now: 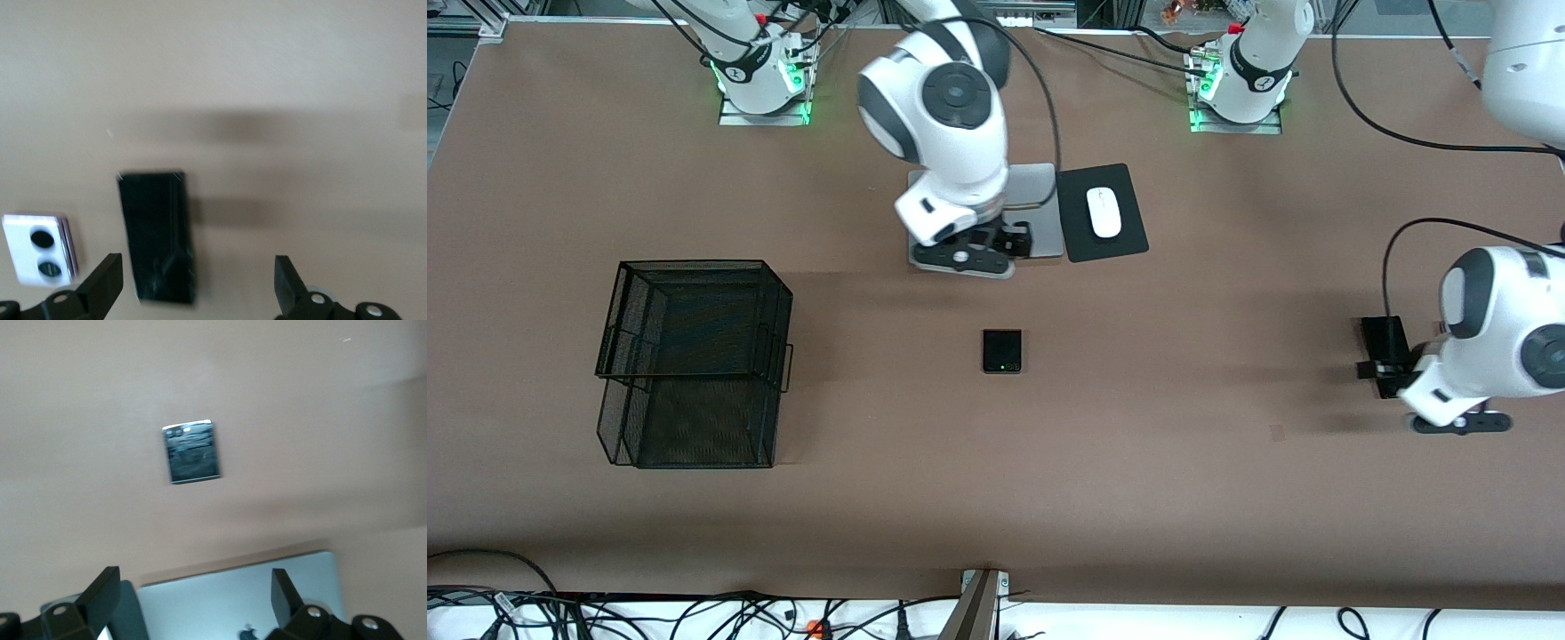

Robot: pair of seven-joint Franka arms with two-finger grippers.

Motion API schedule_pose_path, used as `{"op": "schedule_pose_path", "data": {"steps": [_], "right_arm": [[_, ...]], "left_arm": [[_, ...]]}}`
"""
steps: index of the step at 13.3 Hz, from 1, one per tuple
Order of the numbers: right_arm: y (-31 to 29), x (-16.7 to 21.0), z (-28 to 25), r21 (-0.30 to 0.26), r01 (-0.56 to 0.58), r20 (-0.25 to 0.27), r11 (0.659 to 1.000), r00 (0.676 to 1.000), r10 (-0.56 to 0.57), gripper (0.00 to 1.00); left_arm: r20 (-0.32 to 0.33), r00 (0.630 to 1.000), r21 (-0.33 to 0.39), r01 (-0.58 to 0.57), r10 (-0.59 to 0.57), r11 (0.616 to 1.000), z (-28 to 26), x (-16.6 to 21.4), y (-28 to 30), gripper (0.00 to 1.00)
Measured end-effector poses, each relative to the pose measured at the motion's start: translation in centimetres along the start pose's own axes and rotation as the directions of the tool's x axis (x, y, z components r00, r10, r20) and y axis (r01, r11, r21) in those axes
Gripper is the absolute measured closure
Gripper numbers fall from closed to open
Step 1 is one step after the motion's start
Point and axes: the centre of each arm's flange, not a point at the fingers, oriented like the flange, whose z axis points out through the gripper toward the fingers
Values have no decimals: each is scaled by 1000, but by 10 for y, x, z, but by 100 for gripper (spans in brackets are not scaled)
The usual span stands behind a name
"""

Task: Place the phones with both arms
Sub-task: 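Reach the right gripper to the flip phone while the left gripper reaches the bar phone, then grasp the flip phone with the right gripper while the left gripper grasps the bar phone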

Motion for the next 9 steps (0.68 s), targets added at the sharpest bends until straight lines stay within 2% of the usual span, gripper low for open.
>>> {"op": "schedule_pose_path", "data": {"steps": [2,5,9], "right_arm": [[-16,-9,33,-4,10,-20,1000,1000,-10,0],[-19,-2,84,-17,18,-44,1000,999,-19,0],[-18,7,144,-23,40,-92,999,995,-42,0]], "left_arm": [[-94,996,-24,4,-6,1000,33,-13,-37,0],[-181,983,-57,20,-30,998,77,-39,-58,0],[-195,980,-86,12,-29,996,108,-62,-47,0]]}}
